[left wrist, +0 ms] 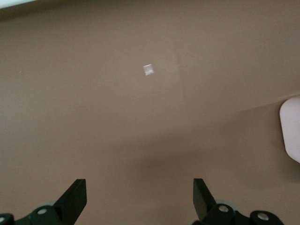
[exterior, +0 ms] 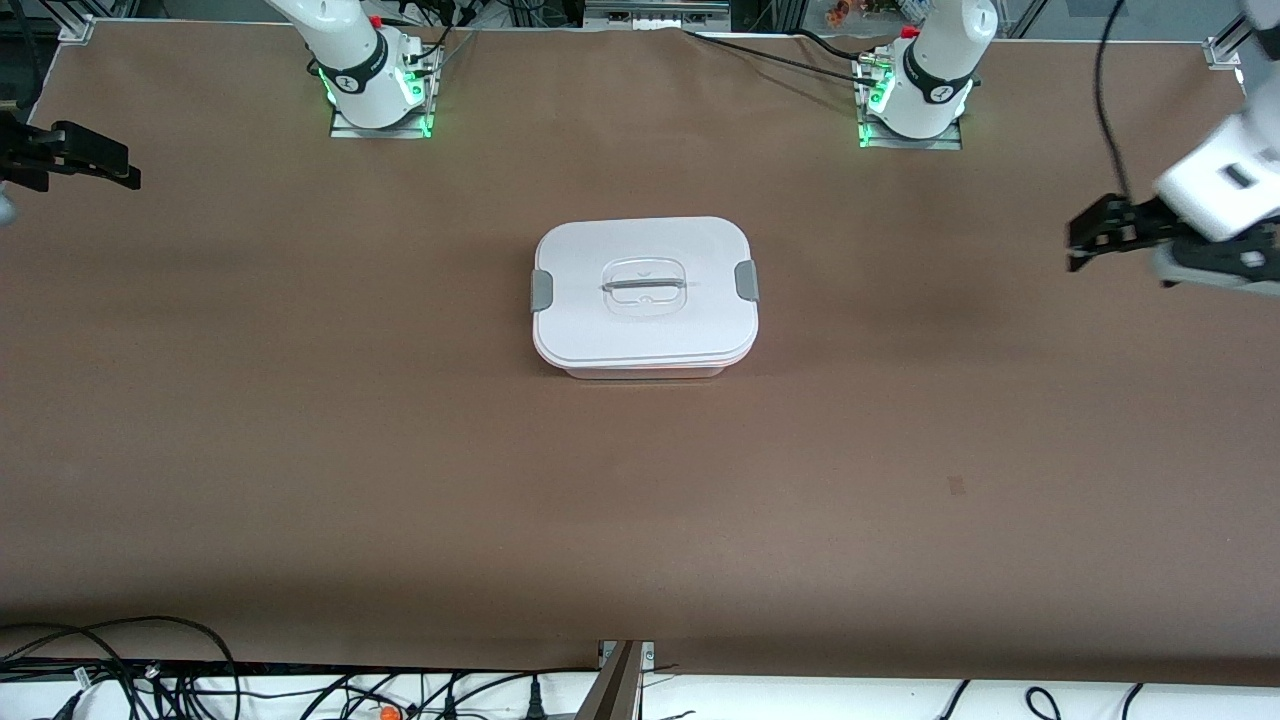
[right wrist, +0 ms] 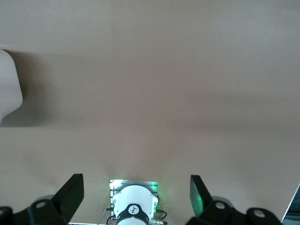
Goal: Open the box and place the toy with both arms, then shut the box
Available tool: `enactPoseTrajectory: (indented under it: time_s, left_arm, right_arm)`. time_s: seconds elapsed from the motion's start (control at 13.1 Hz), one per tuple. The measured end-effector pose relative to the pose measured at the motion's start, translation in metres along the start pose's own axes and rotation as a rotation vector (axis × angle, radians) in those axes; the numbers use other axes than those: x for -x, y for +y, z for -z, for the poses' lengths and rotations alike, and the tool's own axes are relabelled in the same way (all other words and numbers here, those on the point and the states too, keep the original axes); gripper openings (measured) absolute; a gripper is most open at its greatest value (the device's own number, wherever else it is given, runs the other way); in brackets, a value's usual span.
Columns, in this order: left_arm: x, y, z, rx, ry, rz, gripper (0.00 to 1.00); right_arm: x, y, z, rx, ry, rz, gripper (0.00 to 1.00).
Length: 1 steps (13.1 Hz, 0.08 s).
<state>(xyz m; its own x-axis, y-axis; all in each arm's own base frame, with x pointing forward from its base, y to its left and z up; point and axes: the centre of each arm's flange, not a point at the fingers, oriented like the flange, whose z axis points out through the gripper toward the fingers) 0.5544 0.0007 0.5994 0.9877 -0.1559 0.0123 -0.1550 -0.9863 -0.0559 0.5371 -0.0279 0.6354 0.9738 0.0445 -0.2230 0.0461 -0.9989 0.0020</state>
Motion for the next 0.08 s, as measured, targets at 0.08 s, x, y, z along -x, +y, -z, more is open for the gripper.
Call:
enactPoseTrajectory:
  time_s: [0.08]
  left_arm:
    - [0.0044, -0.0070, -0.0007, 0.001, -0.001, 0.016, 1.00]
  right_arm:
    - [0.0000, 0.0000, 0.0000, 0.000, 0.000, 0.000, 1.00]
